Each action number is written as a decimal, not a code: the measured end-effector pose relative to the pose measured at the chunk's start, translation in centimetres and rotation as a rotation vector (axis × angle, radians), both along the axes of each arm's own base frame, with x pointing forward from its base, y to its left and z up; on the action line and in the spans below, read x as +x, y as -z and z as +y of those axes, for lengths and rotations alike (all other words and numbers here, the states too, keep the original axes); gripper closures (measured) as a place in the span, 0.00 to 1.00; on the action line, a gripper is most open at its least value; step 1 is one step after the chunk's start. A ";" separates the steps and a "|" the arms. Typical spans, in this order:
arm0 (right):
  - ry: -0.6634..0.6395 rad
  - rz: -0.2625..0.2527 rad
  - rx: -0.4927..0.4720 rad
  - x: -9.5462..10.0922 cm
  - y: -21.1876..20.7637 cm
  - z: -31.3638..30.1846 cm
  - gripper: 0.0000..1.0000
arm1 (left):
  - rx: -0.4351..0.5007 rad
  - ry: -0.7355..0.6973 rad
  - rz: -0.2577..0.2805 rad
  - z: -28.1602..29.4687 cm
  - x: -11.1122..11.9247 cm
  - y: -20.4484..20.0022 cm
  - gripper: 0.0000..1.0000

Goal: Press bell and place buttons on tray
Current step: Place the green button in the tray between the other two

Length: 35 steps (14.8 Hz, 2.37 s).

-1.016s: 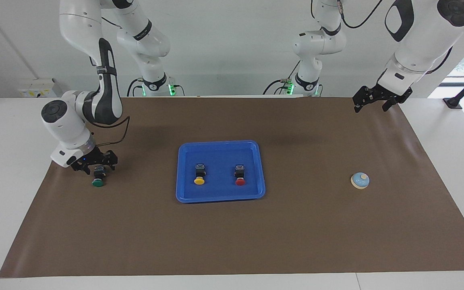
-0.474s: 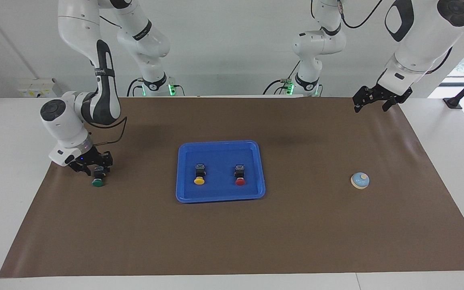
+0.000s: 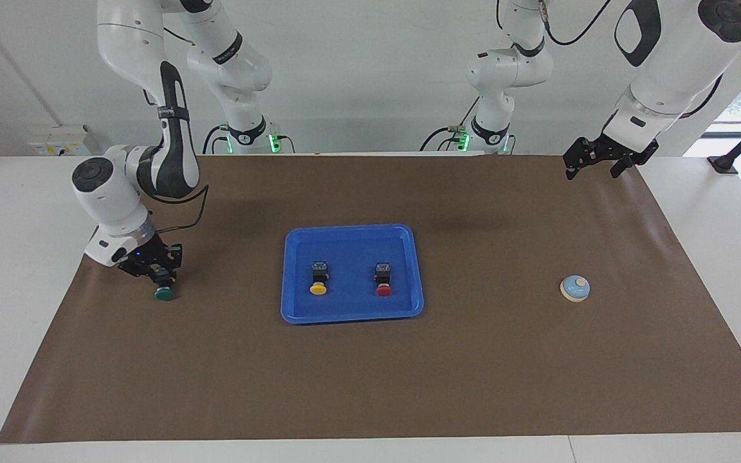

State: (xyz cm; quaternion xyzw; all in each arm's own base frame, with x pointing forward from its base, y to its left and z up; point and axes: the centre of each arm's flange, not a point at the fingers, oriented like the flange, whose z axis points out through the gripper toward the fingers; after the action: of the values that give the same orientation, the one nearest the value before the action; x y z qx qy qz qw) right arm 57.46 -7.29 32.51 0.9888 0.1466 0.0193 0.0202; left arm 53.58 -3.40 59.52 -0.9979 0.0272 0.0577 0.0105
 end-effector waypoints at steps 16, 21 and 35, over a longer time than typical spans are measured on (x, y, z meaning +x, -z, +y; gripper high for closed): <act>0.279 -0.018 0.095 0.5 -5.9 40.7 0.59 | 0.000 0.000 0.000 0.0 0.0 0.0 0.00; 0.308 -0.016 0.107 1.0 -1.4 40.2 0.59 | 0.000 0.000 0.000 0.0 0.0 0.0 0.00; 0.330 -0.012 0.075 0.5 -4.6 37.3 0.00 | 0.000 0.000 0.000 0.0 0.0 0.0 0.00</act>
State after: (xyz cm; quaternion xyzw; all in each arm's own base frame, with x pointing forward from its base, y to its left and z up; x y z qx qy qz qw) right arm 57.96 30.04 37.15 0.9994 -0.0187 0.0271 -0.0129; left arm 53.58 -3.40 59.52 -0.9979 0.0272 0.0577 0.0105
